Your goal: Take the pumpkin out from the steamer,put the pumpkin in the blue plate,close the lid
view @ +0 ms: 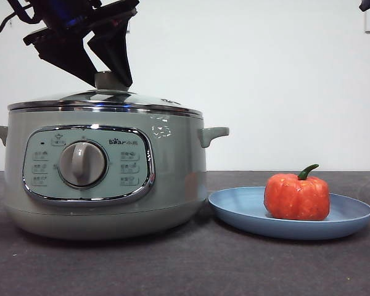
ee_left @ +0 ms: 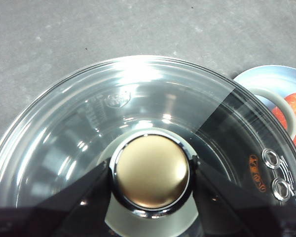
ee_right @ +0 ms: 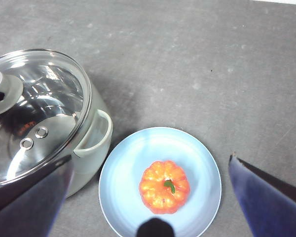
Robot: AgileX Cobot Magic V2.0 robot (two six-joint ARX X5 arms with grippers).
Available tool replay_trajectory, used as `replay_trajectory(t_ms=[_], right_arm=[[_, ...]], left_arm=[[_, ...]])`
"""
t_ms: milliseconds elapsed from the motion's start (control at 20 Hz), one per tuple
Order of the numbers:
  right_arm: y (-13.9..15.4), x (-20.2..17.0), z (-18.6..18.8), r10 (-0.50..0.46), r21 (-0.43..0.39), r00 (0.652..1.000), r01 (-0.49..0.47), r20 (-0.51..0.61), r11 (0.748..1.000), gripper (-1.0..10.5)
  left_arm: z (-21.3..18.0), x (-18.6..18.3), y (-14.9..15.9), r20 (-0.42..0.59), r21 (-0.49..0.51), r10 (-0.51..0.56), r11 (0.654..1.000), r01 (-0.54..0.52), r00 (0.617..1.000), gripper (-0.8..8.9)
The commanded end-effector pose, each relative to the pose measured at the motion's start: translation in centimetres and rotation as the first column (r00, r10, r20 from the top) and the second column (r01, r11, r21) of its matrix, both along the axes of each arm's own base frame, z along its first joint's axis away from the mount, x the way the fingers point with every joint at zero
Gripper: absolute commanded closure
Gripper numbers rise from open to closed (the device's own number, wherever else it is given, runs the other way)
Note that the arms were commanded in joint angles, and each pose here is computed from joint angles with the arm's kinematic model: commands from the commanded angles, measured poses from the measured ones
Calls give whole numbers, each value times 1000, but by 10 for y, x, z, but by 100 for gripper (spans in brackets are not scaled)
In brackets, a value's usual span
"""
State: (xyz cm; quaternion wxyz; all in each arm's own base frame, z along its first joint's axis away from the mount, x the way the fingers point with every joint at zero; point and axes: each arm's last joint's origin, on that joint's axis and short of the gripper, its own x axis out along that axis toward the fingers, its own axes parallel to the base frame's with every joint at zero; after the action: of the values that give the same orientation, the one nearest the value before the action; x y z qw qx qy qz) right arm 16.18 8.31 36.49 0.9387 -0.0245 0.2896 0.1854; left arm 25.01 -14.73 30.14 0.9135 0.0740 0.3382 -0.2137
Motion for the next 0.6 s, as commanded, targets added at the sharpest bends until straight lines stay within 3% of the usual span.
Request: replay_trajectory(t_ms=[50,400,600], right_arm=[[0,0,-2,-6,6,1000,6,-5,1000,321],[0,-1,-4,-4,-5,1000,4,-29,1000,321],[-3,-6,-12,-5,-50,994,0,-113,999,380]], left_arm=[[-1,1,1,9,37,-3,999,3,1000,342],[10,-11,8,13,34,-3,999,3,1000,346],[24,-44,25,-58,46,-32,998,35,998,350]])
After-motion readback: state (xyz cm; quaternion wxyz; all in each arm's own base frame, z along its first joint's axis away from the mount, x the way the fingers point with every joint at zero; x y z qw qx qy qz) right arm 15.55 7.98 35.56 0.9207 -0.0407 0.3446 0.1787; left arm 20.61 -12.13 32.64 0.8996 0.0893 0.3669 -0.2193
